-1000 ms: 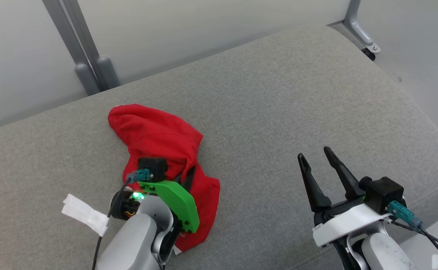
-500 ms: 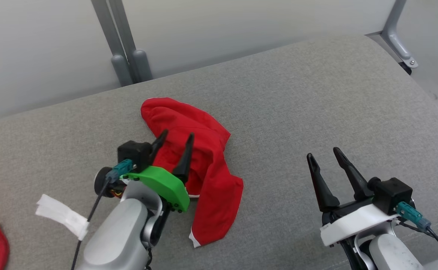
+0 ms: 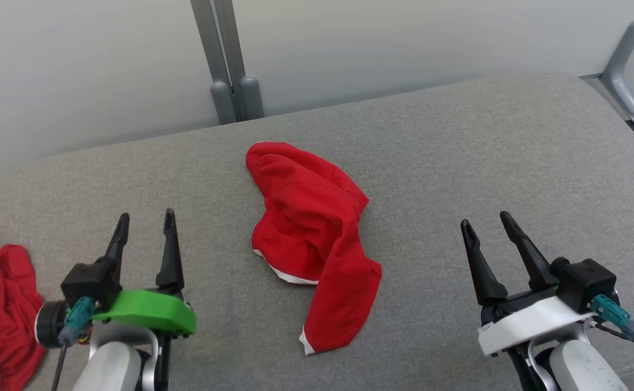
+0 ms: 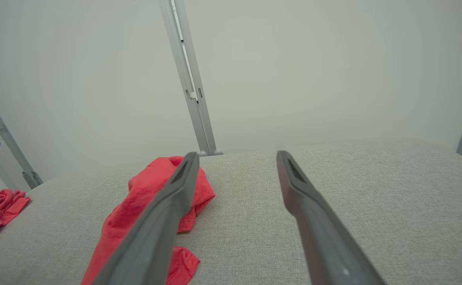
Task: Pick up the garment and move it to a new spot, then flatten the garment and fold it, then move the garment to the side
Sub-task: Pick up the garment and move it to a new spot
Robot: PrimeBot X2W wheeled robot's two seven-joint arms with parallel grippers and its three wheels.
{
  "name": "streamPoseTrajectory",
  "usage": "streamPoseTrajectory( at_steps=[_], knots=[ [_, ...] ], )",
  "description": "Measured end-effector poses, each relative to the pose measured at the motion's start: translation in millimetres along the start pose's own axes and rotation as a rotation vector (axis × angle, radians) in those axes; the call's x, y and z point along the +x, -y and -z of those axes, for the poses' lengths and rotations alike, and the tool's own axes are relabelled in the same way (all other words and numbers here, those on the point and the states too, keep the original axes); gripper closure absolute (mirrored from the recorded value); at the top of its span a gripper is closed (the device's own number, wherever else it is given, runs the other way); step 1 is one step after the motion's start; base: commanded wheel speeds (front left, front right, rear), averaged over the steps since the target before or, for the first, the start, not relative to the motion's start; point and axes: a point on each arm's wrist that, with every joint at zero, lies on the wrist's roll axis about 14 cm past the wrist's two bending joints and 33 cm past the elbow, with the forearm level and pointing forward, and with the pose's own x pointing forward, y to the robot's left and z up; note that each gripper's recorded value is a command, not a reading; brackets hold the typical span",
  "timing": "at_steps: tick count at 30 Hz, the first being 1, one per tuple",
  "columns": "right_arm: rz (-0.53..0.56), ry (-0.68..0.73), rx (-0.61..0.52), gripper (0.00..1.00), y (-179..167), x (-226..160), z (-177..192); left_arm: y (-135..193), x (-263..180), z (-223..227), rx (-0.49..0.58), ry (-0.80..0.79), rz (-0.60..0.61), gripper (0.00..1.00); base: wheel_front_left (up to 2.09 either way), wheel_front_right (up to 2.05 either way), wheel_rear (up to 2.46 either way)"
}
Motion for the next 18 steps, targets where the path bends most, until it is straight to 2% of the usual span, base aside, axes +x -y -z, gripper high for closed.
streamPoseTrajectory(
  at_steps=[7,18],
  knots=[
    [0.016,-0.007,0.001,0.00,4.3,-2.8,2.9,-23.8,-29.2,2.8,-0.014,0.015,-0.102,0.00,0.00,0.00,0.00],
    [0.022,-0.029,0.010,0.00,4.2,-6.3,10.4,-27.8,-37.9,9.1,-0.017,0.012,-0.120,0.00,0.00,0.00,0.00]
  ],
)
